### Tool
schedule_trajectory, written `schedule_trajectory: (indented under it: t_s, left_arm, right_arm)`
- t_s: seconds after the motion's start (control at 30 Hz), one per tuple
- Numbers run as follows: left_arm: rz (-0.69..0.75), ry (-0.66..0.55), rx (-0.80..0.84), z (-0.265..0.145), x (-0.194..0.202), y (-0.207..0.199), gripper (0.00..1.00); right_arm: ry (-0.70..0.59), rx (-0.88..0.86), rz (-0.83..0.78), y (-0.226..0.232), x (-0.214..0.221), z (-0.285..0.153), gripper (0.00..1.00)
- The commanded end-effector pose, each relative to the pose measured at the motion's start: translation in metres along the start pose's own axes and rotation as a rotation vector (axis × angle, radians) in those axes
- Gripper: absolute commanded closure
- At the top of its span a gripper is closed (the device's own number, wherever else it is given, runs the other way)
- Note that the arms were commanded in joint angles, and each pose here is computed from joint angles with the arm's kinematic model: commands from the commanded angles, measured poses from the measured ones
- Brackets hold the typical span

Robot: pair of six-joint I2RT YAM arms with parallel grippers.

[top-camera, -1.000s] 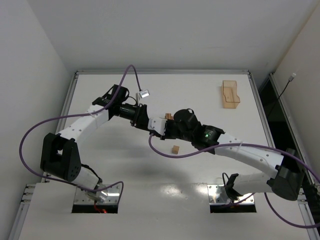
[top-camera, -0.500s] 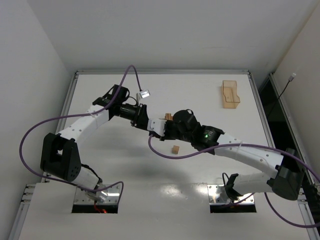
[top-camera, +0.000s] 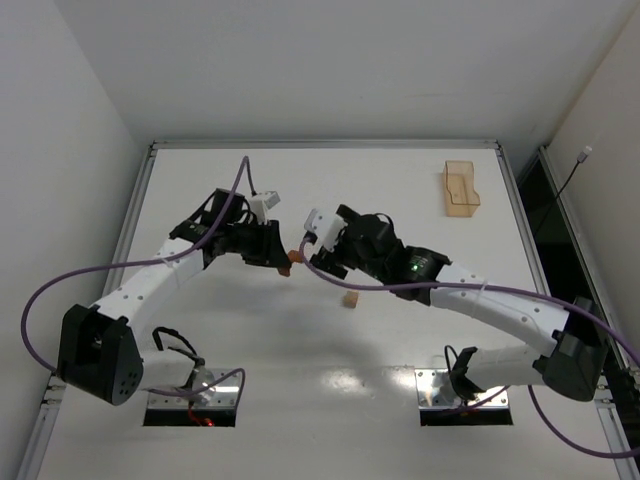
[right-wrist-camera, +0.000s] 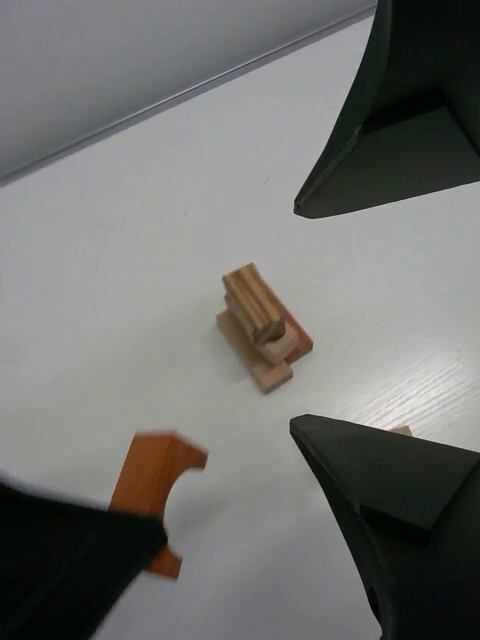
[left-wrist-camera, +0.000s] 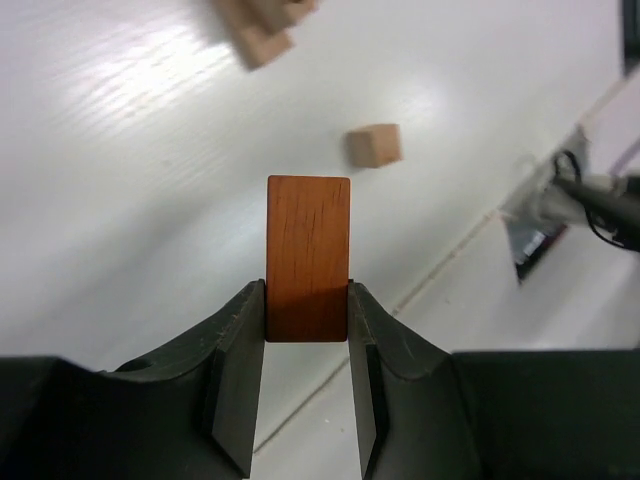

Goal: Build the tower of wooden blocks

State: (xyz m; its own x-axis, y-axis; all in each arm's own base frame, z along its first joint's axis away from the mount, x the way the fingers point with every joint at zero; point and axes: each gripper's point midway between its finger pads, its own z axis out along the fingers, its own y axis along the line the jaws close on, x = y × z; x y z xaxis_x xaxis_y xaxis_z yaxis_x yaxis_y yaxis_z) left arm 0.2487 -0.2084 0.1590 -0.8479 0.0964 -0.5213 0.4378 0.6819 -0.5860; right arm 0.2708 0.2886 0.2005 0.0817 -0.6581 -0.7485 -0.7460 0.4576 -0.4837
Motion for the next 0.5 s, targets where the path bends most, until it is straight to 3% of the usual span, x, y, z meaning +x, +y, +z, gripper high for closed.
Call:
schedule_trajectory:
  t_s: [0.0,0.2,0.23,0.47]
  left_arm:
    - [-0.046,-0.157,-0.231,-0.013,-0.023,0.032,1.0]
    - [-0.153,-0.282,-0.507,-0.027,-0.033,0.061,1.0]
    - [-0.164,-0.284,-0.532,-0.024,-0.032,0.063,1.0]
    - [-0.129,-0.327,-0.667,0.007,-0.055,0.052,1.0]
  right_arm:
    - [-0.016,0.261,0.242,-0.068,-0.018,-0.023,0.23]
    - [0.114,0.59,0.556,-0.147,0.013,-0.059,0.33]
    - [0.175,0.605,0.569,-0.149,0.025,-0.063,0.34]
    - [0.184,0.714,0.77,-0.189,0.048,-0.103,0.42]
